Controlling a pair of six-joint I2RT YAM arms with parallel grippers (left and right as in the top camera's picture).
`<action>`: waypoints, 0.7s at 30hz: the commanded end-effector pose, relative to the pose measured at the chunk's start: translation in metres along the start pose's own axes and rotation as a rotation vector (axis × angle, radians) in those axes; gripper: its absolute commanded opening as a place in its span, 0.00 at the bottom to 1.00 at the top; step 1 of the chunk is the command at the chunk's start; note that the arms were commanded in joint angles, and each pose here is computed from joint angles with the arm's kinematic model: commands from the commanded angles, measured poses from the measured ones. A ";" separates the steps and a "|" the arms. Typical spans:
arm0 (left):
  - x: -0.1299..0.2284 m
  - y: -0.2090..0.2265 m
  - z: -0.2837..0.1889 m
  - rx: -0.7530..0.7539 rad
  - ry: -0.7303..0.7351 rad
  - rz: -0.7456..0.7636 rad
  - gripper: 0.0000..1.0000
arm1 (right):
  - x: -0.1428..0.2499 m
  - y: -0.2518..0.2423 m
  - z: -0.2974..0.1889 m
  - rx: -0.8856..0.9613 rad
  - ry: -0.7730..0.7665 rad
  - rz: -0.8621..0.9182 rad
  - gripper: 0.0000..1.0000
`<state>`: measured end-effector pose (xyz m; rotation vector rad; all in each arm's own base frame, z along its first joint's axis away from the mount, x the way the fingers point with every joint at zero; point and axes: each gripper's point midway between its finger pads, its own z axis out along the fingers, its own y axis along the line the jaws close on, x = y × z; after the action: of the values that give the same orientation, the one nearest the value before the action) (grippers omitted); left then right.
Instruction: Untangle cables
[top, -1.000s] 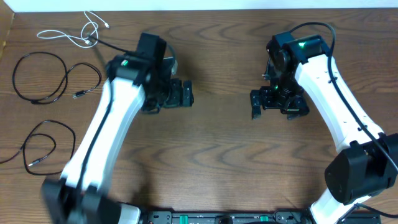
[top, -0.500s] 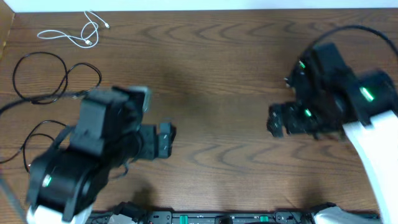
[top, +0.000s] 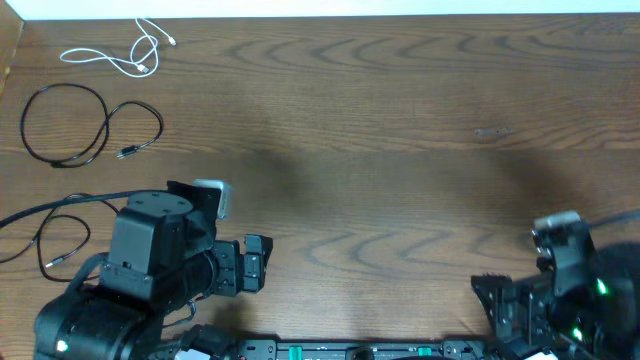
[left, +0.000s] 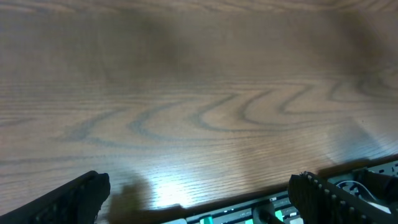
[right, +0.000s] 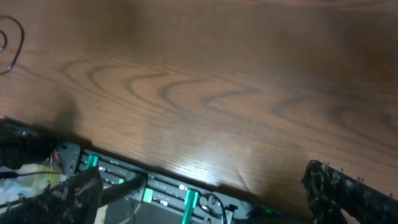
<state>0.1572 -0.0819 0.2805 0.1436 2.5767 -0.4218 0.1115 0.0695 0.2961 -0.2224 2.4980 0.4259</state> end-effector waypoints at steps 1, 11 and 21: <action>0.000 0.003 0.005 -0.016 0.012 0.016 0.98 | 0.007 -0.005 -0.001 0.007 -0.044 0.013 0.99; -0.001 0.003 0.006 -0.017 0.017 0.016 0.98 | 0.002 -0.004 -0.003 -0.004 -0.078 0.010 0.99; -0.001 0.003 0.006 -0.017 0.017 0.016 0.98 | 0.004 -0.004 -0.002 -0.002 -0.071 0.010 0.99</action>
<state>0.1608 -0.0831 0.2772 0.1428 2.5920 -0.4178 0.1083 0.0660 0.2966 -0.2059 2.4247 0.4387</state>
